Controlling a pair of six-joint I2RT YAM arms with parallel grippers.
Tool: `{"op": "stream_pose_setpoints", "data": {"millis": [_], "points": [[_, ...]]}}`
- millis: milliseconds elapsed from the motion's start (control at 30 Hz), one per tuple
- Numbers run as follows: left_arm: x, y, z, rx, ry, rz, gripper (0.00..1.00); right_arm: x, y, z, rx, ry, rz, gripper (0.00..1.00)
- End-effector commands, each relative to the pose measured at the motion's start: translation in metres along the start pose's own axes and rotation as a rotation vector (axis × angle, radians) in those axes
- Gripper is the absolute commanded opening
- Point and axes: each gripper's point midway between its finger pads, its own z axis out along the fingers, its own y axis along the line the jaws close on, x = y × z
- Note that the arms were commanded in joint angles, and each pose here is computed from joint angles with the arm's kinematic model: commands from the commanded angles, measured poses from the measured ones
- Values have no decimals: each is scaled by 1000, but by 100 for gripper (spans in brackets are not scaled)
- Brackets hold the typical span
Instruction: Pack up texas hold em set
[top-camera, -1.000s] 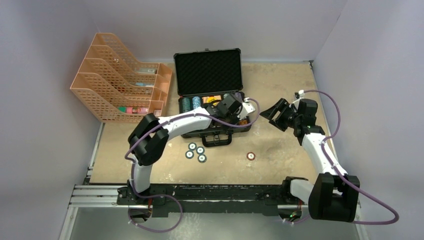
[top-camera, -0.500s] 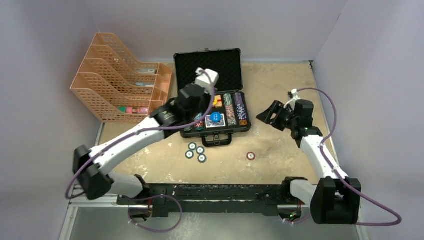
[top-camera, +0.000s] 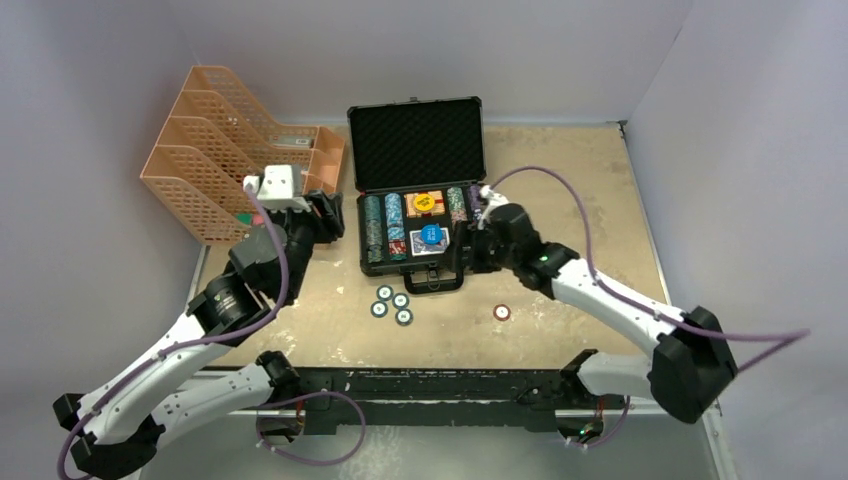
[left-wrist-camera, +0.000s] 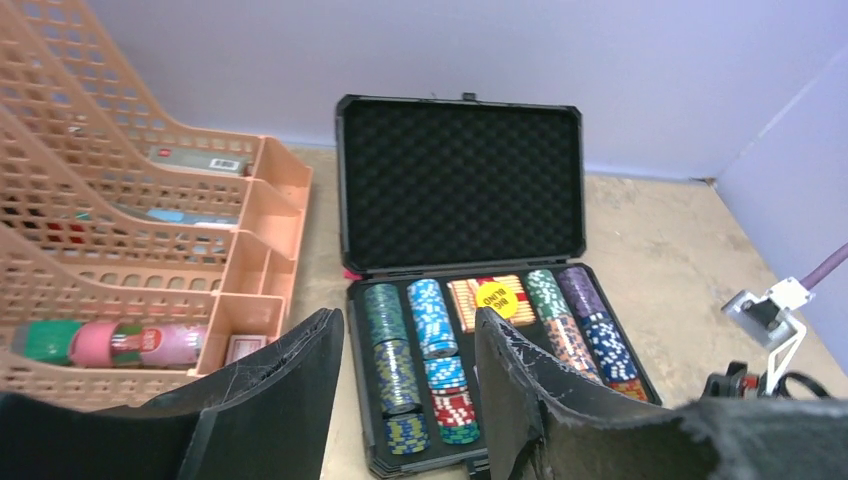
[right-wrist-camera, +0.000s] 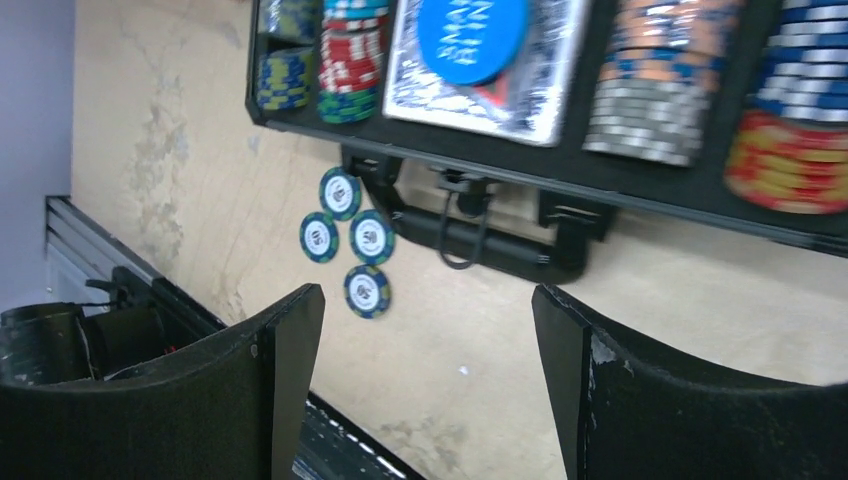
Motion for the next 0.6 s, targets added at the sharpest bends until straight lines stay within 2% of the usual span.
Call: {"op": "stream_pose_setpoints", "data": {"millis": [0, 167, 400, 567], "points": [[-9, 21, -4, -95, -69, -58, 51, 4, 37, 16, 83, -10, -36, 80], [-7, 25, -6, -106, -75, -72, 51, 46, 57, 45, 214, 106, -155, 81], [-2, 20, -2, -95, -50, -43, 52, 109, 84, 77, 271, 246, -309, 80], [-1, 20, -1, -100, -52, -43, 52, 120, 76, 82, 360, 263, -353, 80]]}}
